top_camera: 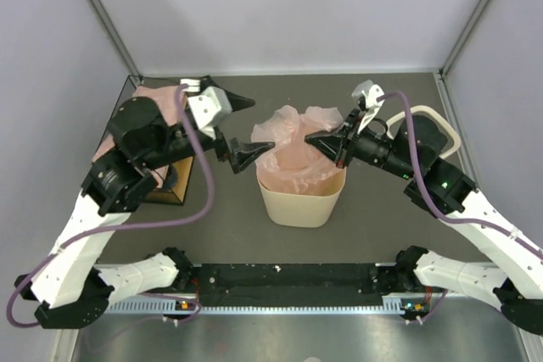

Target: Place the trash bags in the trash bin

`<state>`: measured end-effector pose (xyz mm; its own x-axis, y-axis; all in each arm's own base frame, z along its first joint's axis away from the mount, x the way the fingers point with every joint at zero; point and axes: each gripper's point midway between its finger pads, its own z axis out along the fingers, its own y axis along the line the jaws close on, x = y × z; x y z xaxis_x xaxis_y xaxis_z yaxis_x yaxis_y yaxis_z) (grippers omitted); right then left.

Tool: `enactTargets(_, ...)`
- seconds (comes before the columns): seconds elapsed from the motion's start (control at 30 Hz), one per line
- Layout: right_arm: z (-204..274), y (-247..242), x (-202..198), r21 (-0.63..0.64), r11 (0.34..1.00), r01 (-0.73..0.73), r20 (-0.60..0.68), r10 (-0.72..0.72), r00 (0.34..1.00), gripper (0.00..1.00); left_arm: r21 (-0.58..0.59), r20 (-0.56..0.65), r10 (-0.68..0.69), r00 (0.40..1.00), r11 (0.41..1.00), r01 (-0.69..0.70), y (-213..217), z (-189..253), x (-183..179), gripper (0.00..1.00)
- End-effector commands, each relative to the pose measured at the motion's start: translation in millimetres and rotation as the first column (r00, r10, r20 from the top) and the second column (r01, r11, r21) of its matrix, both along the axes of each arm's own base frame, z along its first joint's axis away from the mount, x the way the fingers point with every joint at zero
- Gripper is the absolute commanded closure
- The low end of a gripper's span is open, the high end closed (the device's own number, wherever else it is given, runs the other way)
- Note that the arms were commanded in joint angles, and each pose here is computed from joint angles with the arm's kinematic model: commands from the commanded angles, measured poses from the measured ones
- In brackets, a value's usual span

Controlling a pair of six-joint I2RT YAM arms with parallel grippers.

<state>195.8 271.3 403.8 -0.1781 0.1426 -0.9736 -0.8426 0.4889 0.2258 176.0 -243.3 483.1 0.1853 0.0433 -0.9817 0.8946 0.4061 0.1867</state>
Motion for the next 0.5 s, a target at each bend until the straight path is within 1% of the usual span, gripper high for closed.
enactTargets(0.0,3.3,1.9,-15.3,-0.014,0.997,-0.082,-0.012,0.082,0.997,1.00,0.092,-0.009,-0.043,0.999,0.995,0.044,-18.2,-19.0,14.9,0.01)
enactTargets(0.03,0.1,2.0,-17.2,-0.029,0.995,-0.092,-0.025,0.091,0.996,1.00,0.087,-0.013,-0.065,0.998,0.994,0.066,-20.5,-14.6,11.9,0.01)
enactTargets(0.1,6.1,0.7,-21.3,-0.034,0.994,-0.108,-0.011,0.108,0.994,1.00,0.120,-0.056,-0.112,0.992,0.986,0.119,-30.9,-26.2,8.2,0.02)
enactTargets(0.2,7.4,-1.1,-29.8,-0.052,0.989,-0.139,-0.019,0.138,0.990,1.00,0.163,-0.083,-0.136,0.987,0.975,0.149,-42.4,-41.8,7.6,0.02)
enactTargets(0.23,7.4,-2.0,-31.5,-0.055,0.988,-0.142,-0.024,0.141,0.990,1.00,0.187,-0.093,-0.128,0.987,0.972,0.143,-43.8,-48.8,10.6,0.07)
enactTargets(0.27,9.2,-4.3,-33.2,-0.056,0.988,-0.141,-0.025,0.140,0.990,1.00,0.218,-0.120,-0.118,0.986,0.965,0.142,-46.2,-60.7,15.3,0.17)
enactTargets(0.3,1.9,-8.1,-33.6,-0.084,0.988,-0.129,-0.044,0.126,0.991,1.00,0.247,-0.148,-0.086,0.985,0.962,0.121,-41.1,-70.6,19.5,0.29)
enactTargets(0.33,1.3,-12.5,-34.8,-0.097,0.988,-0.119,-0.044,0.115,0.992,1.00,0.246,-0.181,-0.082,0.980,0.961,0.126,-37.0,-78.6,20.4,0.42)
enactTargets(0.37,5.7,-20.3,-39.7,-0.105,0.989,-0.108,-0.027,0.105,0.994,1.00,0.210,-0.189,-0.040,0.981,0.974,0.080,-17.9,-72.2,26.1,0.61)
enactTargets(0.4,-4.0,-29.6,-38.7,-0.160,0.984,-0.078,-0.020,0.075,0.997,1.00,0.170,-0.228,-0.051,0.972,0.981,0.091,-10.8,-70.6,20.5,0.66)
enactTargets(0.43,-8.1,-37.0,-39.1,-0.188,0.981,-0.055,-0.014,0.053,0.998,1.00,0.151,-0.241,-0.073,0.968,0.982,0.112,-4.8,-74.6,14.9,0.70)
enactTargets(0.47,-9.7,-44.6,-40.3,-0.210,0.977,-0.036,0.001,0.037,0.999,1.00,0.112,-0.211,-0.141,0.967,0.979,0.167,6.0,-63.5,-7.8,0.78)
